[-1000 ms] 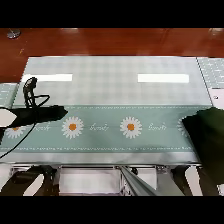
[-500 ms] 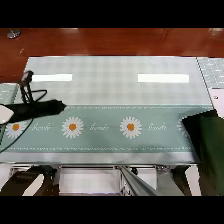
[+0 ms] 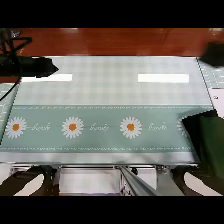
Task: Fold the shirts.
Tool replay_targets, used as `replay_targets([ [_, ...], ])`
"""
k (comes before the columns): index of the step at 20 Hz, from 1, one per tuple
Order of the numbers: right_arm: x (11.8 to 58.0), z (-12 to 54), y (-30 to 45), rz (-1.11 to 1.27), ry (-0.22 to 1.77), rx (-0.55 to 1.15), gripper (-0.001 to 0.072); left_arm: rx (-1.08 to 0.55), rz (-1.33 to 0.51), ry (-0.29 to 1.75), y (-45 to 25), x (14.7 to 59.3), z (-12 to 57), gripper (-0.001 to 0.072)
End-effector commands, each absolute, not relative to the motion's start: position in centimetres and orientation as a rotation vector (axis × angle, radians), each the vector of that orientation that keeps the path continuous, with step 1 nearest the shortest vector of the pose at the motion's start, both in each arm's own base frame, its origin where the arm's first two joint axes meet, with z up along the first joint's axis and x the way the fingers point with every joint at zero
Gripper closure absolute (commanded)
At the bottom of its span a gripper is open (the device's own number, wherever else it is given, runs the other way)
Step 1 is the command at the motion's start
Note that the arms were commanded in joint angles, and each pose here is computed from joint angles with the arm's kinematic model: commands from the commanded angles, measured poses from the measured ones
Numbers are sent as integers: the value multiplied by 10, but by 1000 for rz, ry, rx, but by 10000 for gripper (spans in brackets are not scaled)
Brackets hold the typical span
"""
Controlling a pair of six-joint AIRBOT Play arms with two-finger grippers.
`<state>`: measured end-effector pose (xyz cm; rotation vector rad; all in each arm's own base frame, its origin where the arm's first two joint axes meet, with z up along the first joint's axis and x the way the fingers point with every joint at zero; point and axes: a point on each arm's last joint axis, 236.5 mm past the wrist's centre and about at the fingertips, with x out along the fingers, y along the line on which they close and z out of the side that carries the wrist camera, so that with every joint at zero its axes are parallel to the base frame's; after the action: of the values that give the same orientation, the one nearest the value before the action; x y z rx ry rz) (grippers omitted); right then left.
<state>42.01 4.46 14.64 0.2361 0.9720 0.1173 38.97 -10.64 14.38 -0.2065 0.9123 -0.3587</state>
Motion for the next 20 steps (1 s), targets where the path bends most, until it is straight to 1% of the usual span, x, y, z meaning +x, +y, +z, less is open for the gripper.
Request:
replay_targets([
  [1,420,31,93,20,1191,-34,695,-144,-282,1086,-85,378,81,684],
  [3,407,-15,78,-83,1303,-25,695,-97,-236,1136,-71,370,51,683],
  [5,400,-30,73,-111,1360,-37,694,-79,-226,1138,-67,370,48,683],
  [20,399,-29,73,-111,1365,-34,694,-80,-228,1138,-67,370,48,683],
])
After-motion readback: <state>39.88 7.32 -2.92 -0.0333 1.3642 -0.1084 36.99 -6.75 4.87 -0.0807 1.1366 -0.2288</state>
